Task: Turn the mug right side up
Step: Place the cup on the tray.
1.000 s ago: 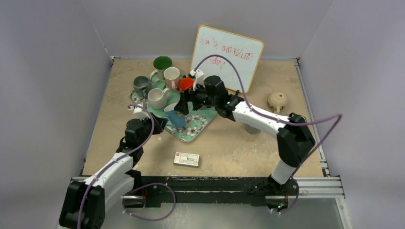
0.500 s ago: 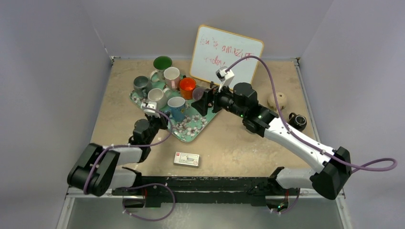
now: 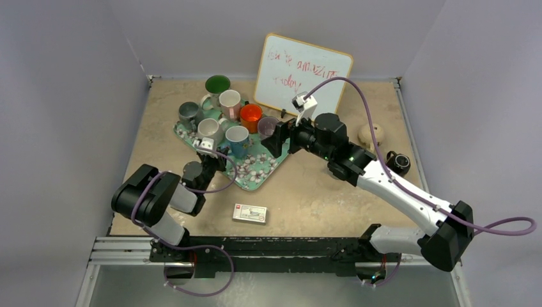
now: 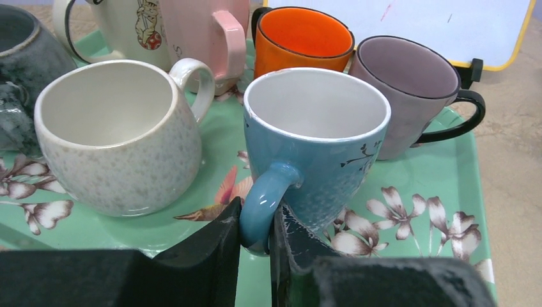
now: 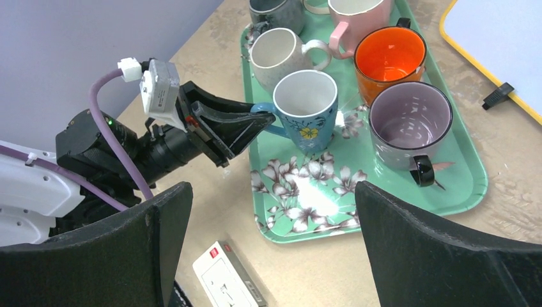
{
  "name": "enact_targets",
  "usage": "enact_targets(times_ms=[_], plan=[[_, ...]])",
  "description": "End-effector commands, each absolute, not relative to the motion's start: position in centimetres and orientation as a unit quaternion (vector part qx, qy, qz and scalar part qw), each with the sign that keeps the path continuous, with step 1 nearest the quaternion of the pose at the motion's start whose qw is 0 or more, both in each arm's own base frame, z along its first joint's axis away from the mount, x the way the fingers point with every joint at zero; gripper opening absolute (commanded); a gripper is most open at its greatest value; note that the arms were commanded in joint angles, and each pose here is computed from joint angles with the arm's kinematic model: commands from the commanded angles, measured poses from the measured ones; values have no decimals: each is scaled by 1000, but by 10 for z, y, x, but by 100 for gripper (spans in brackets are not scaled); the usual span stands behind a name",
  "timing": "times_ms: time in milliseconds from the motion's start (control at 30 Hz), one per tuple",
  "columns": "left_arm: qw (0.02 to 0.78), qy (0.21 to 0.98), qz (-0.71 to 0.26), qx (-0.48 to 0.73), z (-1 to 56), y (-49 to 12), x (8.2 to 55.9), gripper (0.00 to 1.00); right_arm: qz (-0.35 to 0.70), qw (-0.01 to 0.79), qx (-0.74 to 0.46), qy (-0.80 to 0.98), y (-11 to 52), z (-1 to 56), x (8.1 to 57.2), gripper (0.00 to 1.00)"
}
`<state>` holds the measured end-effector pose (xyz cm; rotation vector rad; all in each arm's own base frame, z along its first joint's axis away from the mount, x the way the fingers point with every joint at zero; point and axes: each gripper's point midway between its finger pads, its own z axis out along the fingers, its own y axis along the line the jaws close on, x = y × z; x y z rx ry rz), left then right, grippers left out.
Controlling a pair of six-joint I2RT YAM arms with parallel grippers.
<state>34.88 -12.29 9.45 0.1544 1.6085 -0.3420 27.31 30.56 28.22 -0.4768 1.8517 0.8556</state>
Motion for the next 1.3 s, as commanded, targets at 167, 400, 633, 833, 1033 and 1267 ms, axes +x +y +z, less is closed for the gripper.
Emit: enact_targets(times_ms=[167,400,633,833,1033,1267], plan=[[716,685,-120,62,117,-115,364,34,351,511,-199,759,300,288,271,99],[715,687,-118,59,114,-116,368,18,354,508,-199,760,299,287,268,99],[709,695,-117,36,115,-112,372,34,359,505,-197,760,299,285,266,99],[689,713,-124,20,112,-113,374,37,362,500,-192,763,299,283,266,99],[689,712,-131,21,116,-118,380,27,364,490,-188,770,300,280,263,99],[696,703,-143,17,127,-125,395,27,369,483,-188,771,301,277,262,99]])
